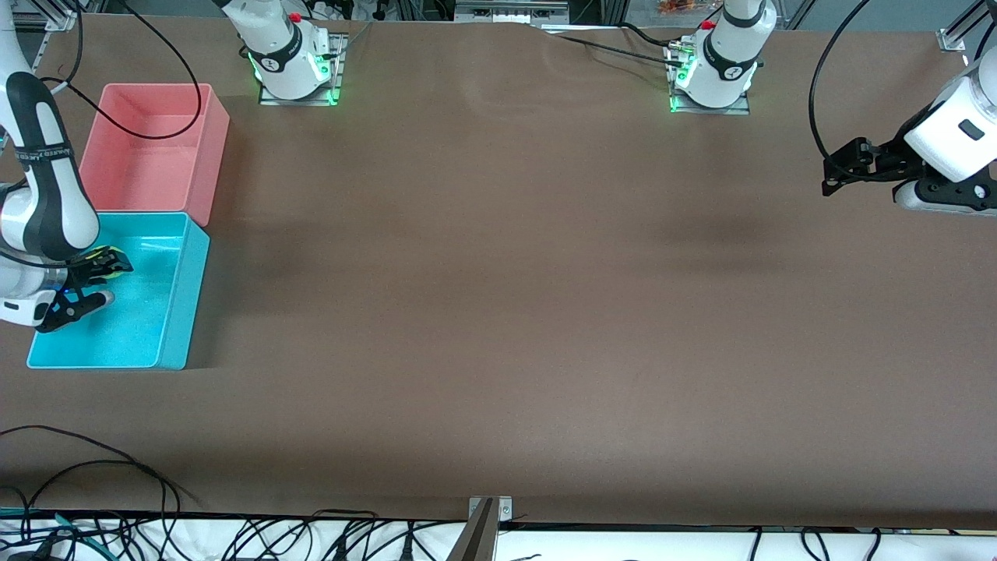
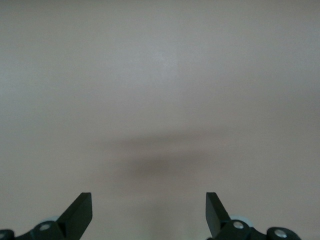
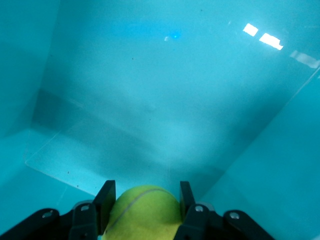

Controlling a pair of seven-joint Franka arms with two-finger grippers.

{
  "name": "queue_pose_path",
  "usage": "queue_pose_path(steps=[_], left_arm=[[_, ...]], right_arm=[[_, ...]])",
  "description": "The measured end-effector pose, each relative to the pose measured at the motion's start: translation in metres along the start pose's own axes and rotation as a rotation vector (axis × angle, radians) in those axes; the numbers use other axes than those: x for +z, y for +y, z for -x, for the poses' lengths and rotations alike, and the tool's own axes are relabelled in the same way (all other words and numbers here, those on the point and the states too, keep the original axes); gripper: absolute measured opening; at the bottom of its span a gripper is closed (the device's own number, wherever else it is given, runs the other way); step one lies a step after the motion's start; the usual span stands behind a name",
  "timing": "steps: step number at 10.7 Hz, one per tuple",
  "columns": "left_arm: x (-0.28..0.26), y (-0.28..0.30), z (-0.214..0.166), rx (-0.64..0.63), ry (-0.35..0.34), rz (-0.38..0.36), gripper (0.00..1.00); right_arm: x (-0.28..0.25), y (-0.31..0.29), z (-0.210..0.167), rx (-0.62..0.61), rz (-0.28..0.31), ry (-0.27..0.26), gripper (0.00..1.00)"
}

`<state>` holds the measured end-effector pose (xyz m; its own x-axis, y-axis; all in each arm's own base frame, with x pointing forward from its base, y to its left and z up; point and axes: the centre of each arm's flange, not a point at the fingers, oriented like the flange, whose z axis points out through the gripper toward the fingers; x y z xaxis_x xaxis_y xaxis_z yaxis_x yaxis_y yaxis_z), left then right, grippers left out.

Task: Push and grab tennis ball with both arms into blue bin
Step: 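Lower the ball into the cyan bin and open the right gripper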

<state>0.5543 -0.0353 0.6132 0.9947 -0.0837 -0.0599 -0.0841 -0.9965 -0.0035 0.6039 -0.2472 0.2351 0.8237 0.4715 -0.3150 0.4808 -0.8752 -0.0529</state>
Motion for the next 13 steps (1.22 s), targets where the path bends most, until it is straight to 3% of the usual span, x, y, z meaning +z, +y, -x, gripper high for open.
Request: queue_pose_path(steps=[11, 12, 13], left_arm=[[0.001, 0.005, 0.000, 0.009, -0.003, 0.000, 1.00], [0.000, 0.006, 0.000, 0.010, -0.003, 0.000, 1.00], [0.000, 0.007, 0.000, 0.012, -0.003, -0.001, 1.00]], right_arm=[[0.034, 0.017, 0.013, 0.031, -0.036, 0.001, 0.57], [0.036, 0.018, 0.015, 0.035, -0.039, 0.001, 0.60], [0.036, 0.019, 0.015, 0.037, -0.040, 0.004, 0.72]])
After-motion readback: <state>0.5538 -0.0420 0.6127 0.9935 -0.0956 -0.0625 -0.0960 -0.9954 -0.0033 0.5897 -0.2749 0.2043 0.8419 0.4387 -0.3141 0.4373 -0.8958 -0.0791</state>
